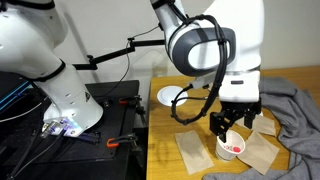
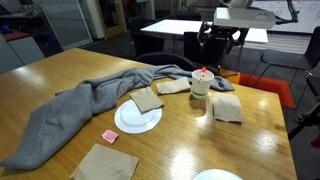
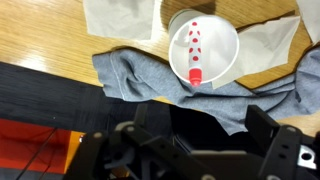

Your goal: Pick the marker from the cup and put it on the table

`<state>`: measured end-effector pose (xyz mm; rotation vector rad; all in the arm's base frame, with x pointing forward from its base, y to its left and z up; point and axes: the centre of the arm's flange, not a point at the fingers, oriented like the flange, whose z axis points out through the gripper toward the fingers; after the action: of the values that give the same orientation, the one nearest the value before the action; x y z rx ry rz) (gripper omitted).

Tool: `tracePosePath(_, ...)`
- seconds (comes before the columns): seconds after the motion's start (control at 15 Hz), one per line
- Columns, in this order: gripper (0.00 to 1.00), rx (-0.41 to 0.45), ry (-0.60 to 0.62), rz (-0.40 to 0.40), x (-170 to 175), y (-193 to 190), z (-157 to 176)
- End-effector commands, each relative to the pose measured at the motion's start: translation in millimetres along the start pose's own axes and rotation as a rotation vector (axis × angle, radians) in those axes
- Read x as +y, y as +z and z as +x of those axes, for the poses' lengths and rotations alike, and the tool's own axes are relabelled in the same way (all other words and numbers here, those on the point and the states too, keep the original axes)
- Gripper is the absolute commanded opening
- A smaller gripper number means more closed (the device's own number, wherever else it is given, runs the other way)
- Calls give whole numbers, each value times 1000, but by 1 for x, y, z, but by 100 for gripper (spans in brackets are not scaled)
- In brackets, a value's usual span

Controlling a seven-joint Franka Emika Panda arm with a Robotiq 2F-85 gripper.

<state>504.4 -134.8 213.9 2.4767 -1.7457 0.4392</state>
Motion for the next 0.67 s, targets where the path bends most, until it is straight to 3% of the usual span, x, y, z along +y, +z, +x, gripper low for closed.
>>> tracePosePath(0.0, 100, 33, 70, -54, -14, 4, -2)
tracePosePath(0.27, 100, 51, 105, -89, -28, 15, -6)
tracePosePath(0.33, 96, 50, 109, -88, -30, 19, -9)
tracePosePath(0.4, 84, 50, 112, -91, -32, 22, -11)
tracePosePath(0.6, 73, 47, 116, -102, -33, 32, -17)
